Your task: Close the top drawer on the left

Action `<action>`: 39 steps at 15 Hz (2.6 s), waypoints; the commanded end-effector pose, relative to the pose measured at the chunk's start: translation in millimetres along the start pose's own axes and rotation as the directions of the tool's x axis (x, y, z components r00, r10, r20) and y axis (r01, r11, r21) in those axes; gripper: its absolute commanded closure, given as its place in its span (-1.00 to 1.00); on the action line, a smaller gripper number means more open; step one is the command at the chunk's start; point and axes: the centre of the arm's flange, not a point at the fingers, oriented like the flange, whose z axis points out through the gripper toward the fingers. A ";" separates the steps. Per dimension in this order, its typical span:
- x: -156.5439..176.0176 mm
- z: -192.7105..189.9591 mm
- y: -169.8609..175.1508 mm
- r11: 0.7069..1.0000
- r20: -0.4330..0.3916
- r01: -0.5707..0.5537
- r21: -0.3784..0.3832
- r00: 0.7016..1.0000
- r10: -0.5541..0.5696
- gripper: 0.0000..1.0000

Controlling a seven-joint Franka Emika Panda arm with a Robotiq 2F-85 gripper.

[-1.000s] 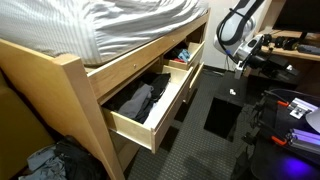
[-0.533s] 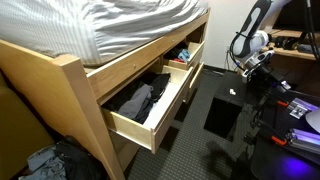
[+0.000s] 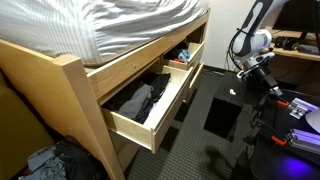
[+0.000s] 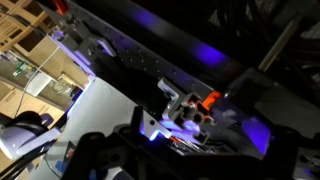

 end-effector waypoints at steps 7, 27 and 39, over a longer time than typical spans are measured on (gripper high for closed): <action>-63.5 -36.1 40.4 0.924 0.344 -0.019 0.383 0.931 -0.123 -1.00; -47.0 -100.0 50.7 0.962 0.858 -0.177 0.209 0.506 -0.093 -1.00; -88.4 -150.2 51.5 0.943 0.984 -0.311 0.122 0.162 -0.074 -1.00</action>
